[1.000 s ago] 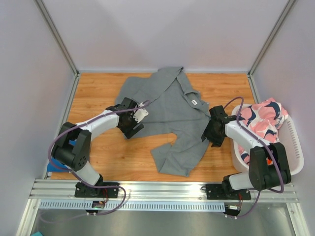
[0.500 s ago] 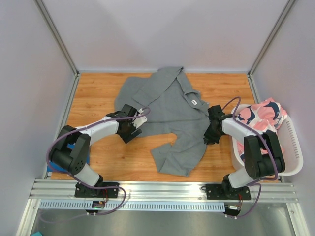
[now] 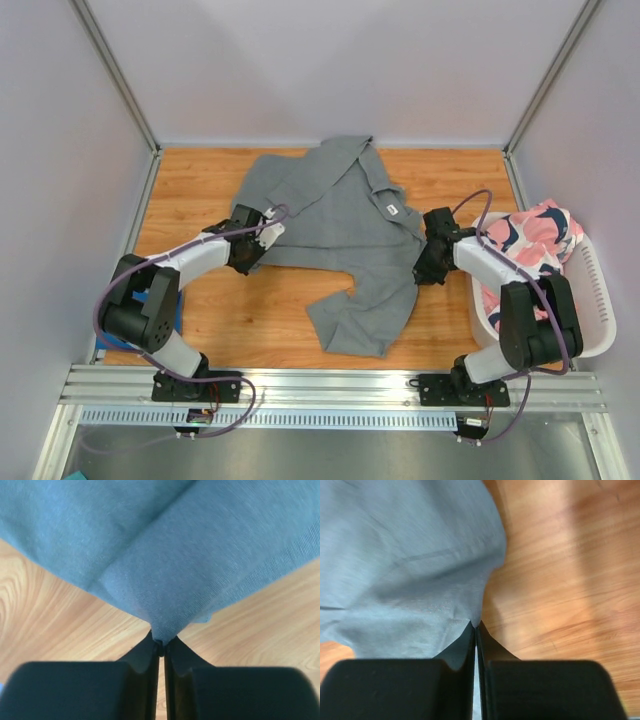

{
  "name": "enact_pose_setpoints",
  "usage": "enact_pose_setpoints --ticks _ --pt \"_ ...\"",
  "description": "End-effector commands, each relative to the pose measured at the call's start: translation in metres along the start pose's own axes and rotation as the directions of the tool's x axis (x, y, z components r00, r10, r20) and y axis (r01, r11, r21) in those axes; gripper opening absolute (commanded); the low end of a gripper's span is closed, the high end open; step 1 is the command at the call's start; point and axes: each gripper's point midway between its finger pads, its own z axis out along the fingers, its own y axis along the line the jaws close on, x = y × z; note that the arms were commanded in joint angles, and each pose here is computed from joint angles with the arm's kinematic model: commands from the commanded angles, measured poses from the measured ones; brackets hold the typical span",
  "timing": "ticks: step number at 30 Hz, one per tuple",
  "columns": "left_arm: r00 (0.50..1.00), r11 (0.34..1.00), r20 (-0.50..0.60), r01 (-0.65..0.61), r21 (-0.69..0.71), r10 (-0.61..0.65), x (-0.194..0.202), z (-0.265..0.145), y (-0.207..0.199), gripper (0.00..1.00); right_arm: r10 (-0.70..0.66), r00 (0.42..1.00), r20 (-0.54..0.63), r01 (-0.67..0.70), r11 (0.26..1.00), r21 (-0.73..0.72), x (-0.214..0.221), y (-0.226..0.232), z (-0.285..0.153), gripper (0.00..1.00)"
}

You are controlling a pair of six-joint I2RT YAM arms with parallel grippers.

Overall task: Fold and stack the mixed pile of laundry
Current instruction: Flatten out the shirt at the center of the board.

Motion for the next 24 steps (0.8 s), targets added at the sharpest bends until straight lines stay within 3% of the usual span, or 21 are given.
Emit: enact_pose_setpoints --ticks 1,5,9,12,13,15,18,21,24 --pt "0.997 0.998 0.060 0.055 -0.024 -0.053 -0.017 -0.015 0.025 0.00 -0.027 0.992 0.123 0.043 0.991 -0.127 -0.035 0.033 -0.043 0.00" --pt "0.993 0.997 0.115 0.041 -0.071 -0.032 -0.028 -0.051 0.054 0.00 -0.036 0.978 0.207 0.078 0.976 -0.202 -0.055 0.051 -0.087 0.00" --pt "0.984 0.980 0.142 -0.079 -0.184 0.106 -0.035 -0.095 0.092 0.01 -0.033 0.968 0.249 0.112 0.944 -0.310 -0.061 0.068 -0.133 0.00" --pt "0.973 0.951 0.123 -0.157 -0.265 0.195 -0.039 -0.114 0.111 0.08 -0.018 0.965 0.261 0.112 0.930 -0.350 -0.057 0.068 -0.147 0.00" --pt "0.971 0.950 0.123 -0.168 -0.262 0.206 -0.041 -0.115 0.111 0.17 -0.013 0.964 0.266 0.109 0.930 -0.351 -0.054 0.066 -0.150 0.00" --pt "0.964 0.968 0.163 -0.183 -0.175 0.211 -0.048 -0.110 0.096 0.36 -0.006 0.960 0.281 0.106 0.933 -0.344 -0.056 0.063 -0.151 0.00" --pt "0.962 0.986 0.249 -0.139 0.091 0.113 -0.058 -0.105 0.048 0.62 -0.010 0.965 0.264 0.100 0.939 -0.330 -0.053 0.060 -0.140 0.00" --pt "0.972 0.977 0.235 -0.031 0.210 -0.019 -0.059 -0.100 0.027 0.68 -0.018 0.975 0.221 0.091 0.943 -0.321 -0.048 0.062 -0.127 0.00" --pt "0.986 0.955 0.138 0.046 0.293 -0.090 -0.045 -0.091 0.011 0.68 -0.011 0.978 0.207 0.081 0.939 -0.336 -0.048 0.066 -0.120 0.00"
